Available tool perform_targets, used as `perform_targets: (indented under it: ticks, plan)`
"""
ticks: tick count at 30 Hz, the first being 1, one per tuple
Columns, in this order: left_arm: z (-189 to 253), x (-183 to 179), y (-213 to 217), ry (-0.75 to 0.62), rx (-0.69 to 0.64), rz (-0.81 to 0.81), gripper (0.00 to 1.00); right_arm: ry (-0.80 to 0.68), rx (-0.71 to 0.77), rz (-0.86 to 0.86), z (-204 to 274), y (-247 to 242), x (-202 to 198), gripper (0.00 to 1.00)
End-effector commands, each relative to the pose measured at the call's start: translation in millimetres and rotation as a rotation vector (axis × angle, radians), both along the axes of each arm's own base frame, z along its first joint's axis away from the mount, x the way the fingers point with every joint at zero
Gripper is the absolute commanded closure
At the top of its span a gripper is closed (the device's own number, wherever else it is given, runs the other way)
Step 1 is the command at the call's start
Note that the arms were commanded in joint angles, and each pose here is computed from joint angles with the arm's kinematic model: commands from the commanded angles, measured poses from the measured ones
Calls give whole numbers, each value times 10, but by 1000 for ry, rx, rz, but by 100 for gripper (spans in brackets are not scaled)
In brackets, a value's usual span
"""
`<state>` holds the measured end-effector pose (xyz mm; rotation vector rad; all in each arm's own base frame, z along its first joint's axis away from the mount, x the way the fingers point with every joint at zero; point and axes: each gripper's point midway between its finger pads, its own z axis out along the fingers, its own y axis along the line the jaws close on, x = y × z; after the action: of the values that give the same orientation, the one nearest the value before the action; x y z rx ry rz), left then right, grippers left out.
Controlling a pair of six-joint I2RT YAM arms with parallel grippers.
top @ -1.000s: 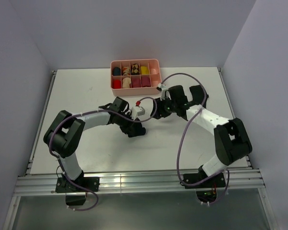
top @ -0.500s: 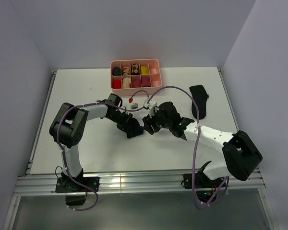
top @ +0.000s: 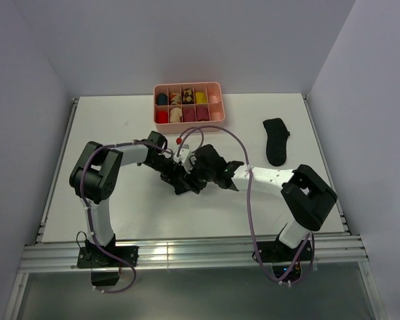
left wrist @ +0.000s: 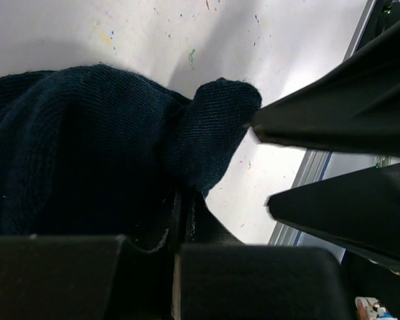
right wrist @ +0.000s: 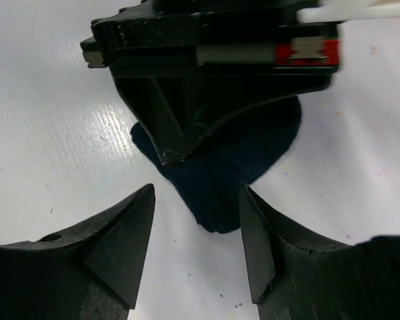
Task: Roll the socks
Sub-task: Roll the sock at the center of the board.
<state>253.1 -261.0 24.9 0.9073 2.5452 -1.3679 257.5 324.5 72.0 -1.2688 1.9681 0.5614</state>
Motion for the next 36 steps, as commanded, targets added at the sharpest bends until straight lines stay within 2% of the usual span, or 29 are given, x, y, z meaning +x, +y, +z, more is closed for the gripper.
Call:
perform_targets:
  ticks: [1, 8, 14, 17, 23, 26, 29, 32, 33, 34, 36]
  plan:
    - [23, 71, 9, -6, -15, 7, 99, 19, -30, 58, -54, 76, -66, 40]
    - [15, 89, 33, -6, -18, 4, 99, 101, -120, 75, -412, 8, -202, 42]
    - [10, 82, 30, -2, -23, -4, 99, 124, -140, 97, -499, 40, -205, 43]
    - [-5, 84, 29, 0, -22, -4, 99, 139, -152, 118, -559, 62, -242, 47]
    - [37, 123, 12, -12, -34, -10, 99, 162, -199, 143, -732, 64, -310, 60]
    - [43, 131, 2, -5, -42, -13, 99, 174, -210, 150, -754, 72, -325, 76]
    - [90, 162, -13, -17, -55, -14, 99, 191, -217, 161, -755, 82, -351, 97]
    - [124, 265, 12, -69, -20, 14, 99, 227, -220, 174, -728, 85, -404, 100]
    - [146, 307, 19, -84, -5, 38, 97, 241, -214, 177, -708, 91, -416, 100]
    - [130, 380, 62, -123, 37, 64, 87, 256, -206, 184, -687, 89, -429, 100]
    - [272, 514, 77, -218, 46, 114, 77, 275, -206, 189, -643, 96, -442, 100]
